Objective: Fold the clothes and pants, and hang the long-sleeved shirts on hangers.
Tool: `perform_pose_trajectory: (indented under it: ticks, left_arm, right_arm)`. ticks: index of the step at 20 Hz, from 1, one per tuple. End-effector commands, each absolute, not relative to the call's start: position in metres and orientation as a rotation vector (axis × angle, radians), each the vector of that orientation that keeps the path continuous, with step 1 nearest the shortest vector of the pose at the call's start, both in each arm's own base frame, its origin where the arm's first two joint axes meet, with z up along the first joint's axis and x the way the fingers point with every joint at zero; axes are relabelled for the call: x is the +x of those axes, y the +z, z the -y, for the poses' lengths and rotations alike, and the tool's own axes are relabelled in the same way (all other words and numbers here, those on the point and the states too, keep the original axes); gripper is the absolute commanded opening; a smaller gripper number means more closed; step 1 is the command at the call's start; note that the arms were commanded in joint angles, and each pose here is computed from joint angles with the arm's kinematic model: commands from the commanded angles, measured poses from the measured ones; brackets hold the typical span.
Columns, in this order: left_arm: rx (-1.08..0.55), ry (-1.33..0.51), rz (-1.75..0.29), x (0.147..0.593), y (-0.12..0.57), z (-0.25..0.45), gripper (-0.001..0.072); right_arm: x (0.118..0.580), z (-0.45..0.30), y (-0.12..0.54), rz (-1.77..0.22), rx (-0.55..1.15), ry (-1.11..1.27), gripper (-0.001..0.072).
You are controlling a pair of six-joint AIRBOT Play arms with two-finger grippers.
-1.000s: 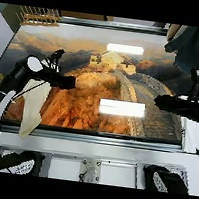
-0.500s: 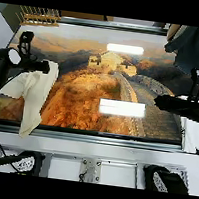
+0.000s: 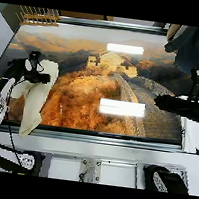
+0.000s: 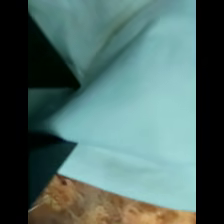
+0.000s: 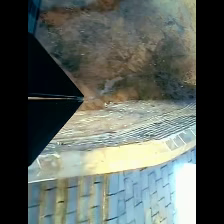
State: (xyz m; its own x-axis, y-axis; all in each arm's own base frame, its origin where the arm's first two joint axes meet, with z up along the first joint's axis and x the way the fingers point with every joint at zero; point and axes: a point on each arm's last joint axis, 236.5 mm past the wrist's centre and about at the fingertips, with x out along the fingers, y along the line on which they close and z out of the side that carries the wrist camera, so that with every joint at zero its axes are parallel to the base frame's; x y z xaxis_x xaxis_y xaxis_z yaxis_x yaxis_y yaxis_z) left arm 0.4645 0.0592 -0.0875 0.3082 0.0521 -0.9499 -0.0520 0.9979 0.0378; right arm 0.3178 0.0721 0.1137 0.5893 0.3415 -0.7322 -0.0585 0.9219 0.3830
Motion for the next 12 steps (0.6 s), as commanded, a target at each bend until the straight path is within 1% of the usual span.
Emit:
perform_pose_trajectory:
  ticks: [1,4,6,9,12]
  left_arm:
    - [-0.014,0.062,-1.237,0.471,-0.081,-0.037,0.0006]
    - [-0.033,-0.058,-1.077,0.492,0.001,0.028,0.0007]
    - [-0.062,-0.217,-0.971,0.484,0.065,0.104,0.0006]
    - [-0.022,-0.449,-0.87,0.441,0.12,0.209,0.0006]
    - [0.066,-0.647,-0.852,0.386,0.131,0.294,0.0007]
  right_arm:
    - [0.318,-0.072,0.114,-0.916,0.337,0.239,0.0015]
    - [0.318,-0.072,0.114,-0.916,0.337,0.239,0.0015]
    - [0.318,-0.072,0.114,-0.916,0.337,0.239,0.0015]
    - [0.318,-0.072,0.114,-0.916,0.337,0.239,0.0015]
    - [0.318,-0.072,0.114,-0.915,0.337,0.239,0.0015]
